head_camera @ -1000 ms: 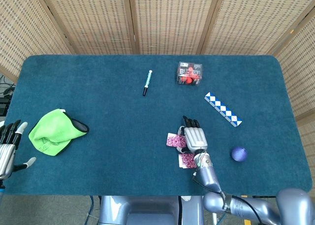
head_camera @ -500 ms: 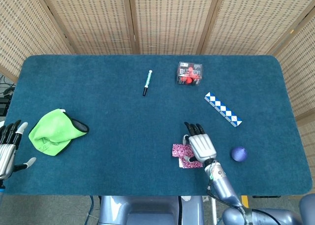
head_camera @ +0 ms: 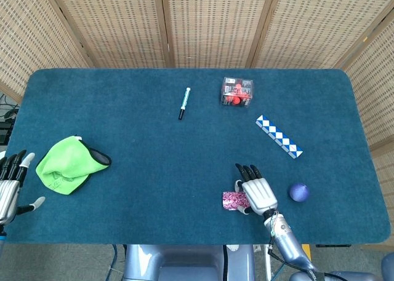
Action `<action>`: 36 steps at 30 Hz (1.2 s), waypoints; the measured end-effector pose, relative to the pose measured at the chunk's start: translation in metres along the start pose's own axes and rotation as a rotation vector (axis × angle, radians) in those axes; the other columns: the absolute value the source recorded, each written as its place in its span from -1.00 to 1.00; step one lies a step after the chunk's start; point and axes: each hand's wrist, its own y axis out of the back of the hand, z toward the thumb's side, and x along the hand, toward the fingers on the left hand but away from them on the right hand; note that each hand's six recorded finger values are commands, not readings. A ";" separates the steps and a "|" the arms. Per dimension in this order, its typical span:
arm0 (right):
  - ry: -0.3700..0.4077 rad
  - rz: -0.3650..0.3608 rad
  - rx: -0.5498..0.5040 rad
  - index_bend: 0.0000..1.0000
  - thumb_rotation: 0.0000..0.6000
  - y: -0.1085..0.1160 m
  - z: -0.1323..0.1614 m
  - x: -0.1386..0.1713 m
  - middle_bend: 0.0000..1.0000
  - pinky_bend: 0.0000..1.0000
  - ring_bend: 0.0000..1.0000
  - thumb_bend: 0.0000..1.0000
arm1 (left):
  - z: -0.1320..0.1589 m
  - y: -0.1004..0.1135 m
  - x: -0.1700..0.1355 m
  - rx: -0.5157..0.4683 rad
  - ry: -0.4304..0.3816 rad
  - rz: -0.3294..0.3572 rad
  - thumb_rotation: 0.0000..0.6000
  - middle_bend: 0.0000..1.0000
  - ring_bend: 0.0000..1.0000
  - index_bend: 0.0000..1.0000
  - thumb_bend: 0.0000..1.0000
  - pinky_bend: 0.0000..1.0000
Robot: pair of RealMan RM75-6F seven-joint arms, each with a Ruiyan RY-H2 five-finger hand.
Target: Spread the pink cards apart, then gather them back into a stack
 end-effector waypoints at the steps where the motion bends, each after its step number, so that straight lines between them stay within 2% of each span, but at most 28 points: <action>1: -0.002 0.000 -0.001 -0.08 1.00 -0.001 0.000 -0.001 -1.00 -1.00 -1.00 -0.48 | 0.000 0.000 0.000 0.000 0.000 0.000 1.00 -1.00 -1.00 -1.00 -1.00 -1.00; 10: -0.013 0.018 0.002 -0.08 1.00 -0.006 0.000 -0.004 -1.00 -1.00 -1.00 -0.48 | 0.000 0.000 0.000 0.001 0.000 0.000 1.00 -1.00 -1.00 -1.00 -1.00 -1.00; 19: -0.030 0.042 0.022 -0.19 1.00 -0.010 -0.004 -0.002 -1.00 -1.00 -1.00 -0.52 | 0.000 0.000 0.000 0.001 0.000 -0.001 1.00 -1.00 -1.00 -1.00 -1.00 -1.00; 27: -0.030 0.053 0.027 -0.38 1.00 -0.009 -0.005 0.000 -1.00 -1.00 -1.00 -0.53 | 0.000 0.000 0.000 0.002 0.001 0.000 1.00 -1.00 -1.00 -1.00 -1.00 -1.00; 36: -0.036 0.062 0.028 -0.38 1.00 -0.009 -0.008 0.002 -1.00 -1.00 -1.00 -0.54 | 0.000 0.000 0.000 0.002 0.001 0.000 1.00 -1.00 -1.00 -1.00 -1.00 -1.00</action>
